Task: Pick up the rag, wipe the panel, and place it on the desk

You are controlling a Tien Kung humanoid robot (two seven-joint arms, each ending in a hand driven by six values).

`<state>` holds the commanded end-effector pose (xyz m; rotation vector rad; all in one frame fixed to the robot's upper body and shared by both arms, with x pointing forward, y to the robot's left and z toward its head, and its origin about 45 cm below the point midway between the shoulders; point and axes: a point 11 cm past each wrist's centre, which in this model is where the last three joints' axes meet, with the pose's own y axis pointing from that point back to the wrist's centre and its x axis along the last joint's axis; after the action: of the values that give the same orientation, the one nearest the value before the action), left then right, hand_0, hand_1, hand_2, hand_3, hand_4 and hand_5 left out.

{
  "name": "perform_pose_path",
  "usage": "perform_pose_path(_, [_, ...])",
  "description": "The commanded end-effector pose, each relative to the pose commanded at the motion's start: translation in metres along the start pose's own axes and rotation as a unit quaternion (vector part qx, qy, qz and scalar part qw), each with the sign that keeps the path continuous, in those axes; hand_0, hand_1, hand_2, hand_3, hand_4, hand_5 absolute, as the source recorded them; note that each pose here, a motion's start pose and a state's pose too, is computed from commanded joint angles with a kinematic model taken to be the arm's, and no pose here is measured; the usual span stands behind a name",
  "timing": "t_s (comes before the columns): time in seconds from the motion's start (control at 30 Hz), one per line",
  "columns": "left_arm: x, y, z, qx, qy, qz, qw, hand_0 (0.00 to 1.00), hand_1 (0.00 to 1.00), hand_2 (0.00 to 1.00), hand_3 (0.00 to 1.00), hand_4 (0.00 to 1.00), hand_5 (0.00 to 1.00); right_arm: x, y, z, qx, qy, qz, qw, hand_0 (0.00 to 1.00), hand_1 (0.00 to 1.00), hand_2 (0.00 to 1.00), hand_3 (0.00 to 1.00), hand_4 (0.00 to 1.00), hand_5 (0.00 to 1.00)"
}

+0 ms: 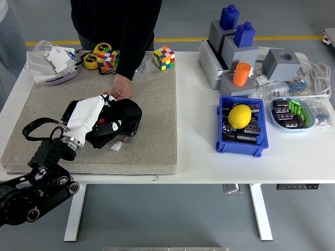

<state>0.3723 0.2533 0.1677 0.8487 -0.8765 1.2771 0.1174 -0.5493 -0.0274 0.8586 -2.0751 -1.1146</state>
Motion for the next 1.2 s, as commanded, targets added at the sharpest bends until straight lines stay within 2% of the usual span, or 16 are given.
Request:
perform_pose_path(0.43, [0.008,-0.003,-0.017,0.022,-0.004,0.012,1.000,0.203,0.136,0.436,0.635,0.540,0.087,0.000,0.000,0.001,-0.003,-0.001,0.000,1.000,0.721,0.633,0.675,0.639,0.998,0.639])
perform_pose_path(0.83, [0.018,-0.003,-0.046,0.053,-0.019,0.024,0.998,0.199,0.135,0.436,0.634,0.539,0.089,0.001,0.000,0.001,-0.004,-0.001,0.001,1.000,0.722,0.633,0.675,0.640,0.998,0.640])
perform_pose_path(1.2, [0.027,0.000,-0.064,0.074,-0.026,0.035,0.996,0.201,0.134,0.437,0.634,0.540,0.092,0.001,0.000,0.000,-0.004,-0.001,0.000,1.000,0.722,0.632,0.675,0.640,0.998,0.643])
